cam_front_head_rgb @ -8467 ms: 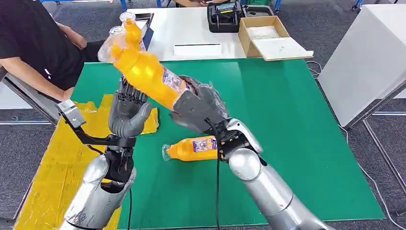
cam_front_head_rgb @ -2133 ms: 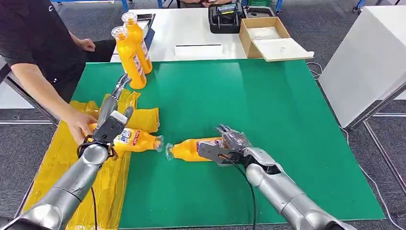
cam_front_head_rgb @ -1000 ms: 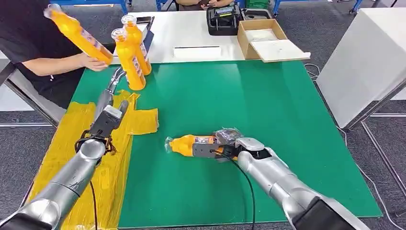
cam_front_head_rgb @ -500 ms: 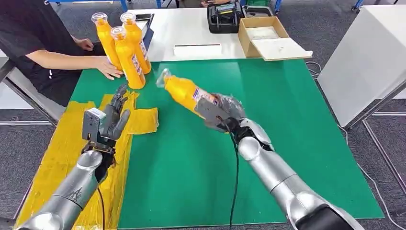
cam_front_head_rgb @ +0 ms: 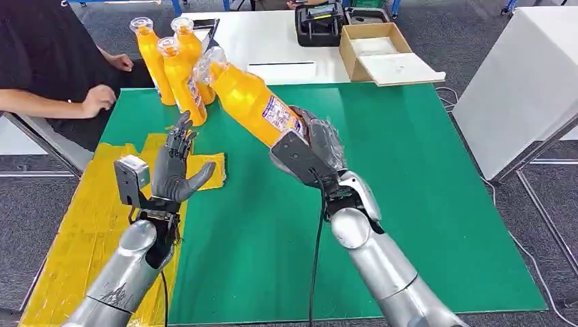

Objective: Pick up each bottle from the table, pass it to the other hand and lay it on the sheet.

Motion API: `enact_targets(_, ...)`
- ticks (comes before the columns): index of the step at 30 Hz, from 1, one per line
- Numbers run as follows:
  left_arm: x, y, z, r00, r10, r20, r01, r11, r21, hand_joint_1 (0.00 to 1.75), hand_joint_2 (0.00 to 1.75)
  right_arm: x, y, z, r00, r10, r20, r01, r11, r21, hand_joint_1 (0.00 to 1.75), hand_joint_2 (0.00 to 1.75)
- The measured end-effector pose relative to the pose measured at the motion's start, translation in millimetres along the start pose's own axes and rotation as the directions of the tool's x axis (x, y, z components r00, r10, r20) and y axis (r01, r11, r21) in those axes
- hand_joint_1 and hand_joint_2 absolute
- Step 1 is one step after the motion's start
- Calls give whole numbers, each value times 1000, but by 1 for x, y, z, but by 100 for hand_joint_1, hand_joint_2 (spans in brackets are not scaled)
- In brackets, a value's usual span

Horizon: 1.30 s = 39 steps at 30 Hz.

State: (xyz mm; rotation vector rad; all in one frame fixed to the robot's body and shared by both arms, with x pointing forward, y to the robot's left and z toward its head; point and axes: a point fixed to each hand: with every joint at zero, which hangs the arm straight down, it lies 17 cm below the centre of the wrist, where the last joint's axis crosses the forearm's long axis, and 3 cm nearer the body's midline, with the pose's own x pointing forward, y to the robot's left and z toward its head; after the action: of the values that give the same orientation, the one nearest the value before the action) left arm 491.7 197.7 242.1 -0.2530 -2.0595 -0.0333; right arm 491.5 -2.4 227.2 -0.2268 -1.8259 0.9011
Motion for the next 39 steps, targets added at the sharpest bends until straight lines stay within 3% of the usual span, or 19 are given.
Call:
enact_targets(9, 30, -27, 2, 989, 141, 38, -140, 990, -25, 0, 175, 21, 21, 1, 998, -59, 26, 58, 998, 36, 175, 175)
enact_targets(39, 40, -34, 2, 986, 159, 57, -157, 987, -37, 0, 175, 24, 26, 2, 998, -56, 33, 55, 997, 46, 175, 175)
